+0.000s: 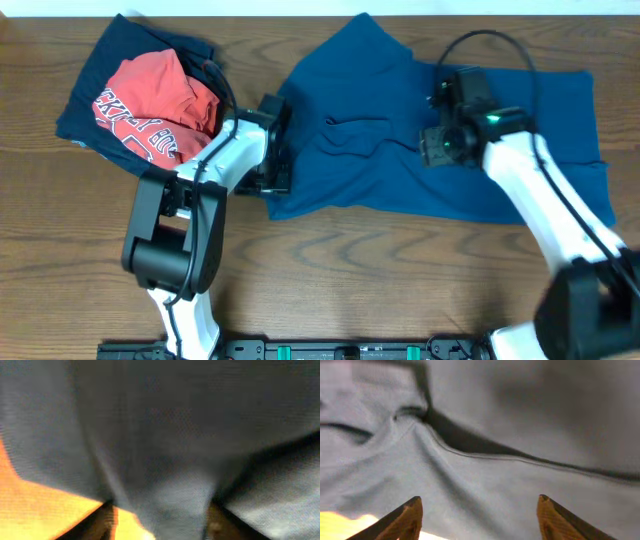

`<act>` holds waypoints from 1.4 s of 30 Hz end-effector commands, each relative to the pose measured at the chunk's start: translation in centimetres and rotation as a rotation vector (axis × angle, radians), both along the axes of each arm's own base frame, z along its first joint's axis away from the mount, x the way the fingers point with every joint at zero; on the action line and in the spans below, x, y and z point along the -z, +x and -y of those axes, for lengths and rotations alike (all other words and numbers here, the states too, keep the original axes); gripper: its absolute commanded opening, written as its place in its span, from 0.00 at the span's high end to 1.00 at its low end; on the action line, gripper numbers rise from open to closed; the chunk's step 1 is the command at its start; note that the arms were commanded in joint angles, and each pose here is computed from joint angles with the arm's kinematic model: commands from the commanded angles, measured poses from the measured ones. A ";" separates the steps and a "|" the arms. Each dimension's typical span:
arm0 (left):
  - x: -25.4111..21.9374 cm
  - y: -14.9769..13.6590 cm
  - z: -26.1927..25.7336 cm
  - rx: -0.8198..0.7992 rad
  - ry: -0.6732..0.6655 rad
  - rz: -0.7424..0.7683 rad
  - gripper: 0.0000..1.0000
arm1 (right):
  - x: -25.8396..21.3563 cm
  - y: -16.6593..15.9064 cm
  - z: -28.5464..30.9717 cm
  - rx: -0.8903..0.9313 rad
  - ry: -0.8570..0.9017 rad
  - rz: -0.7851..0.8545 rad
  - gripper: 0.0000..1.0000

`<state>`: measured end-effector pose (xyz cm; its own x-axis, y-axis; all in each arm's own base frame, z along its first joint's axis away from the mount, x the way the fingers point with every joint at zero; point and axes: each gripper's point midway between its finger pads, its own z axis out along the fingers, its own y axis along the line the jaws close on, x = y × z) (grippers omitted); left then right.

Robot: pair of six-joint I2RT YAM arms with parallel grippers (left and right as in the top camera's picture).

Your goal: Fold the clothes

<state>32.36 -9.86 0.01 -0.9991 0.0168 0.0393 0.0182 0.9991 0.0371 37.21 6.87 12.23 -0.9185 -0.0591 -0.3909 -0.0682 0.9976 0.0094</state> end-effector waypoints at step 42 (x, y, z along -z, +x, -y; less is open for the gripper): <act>-4.8 0.1 -3.9 -0.225 -0.010 0.087 0.49 | 12.2 -12.8 25.8 1.237 0.349 -0.300 0.62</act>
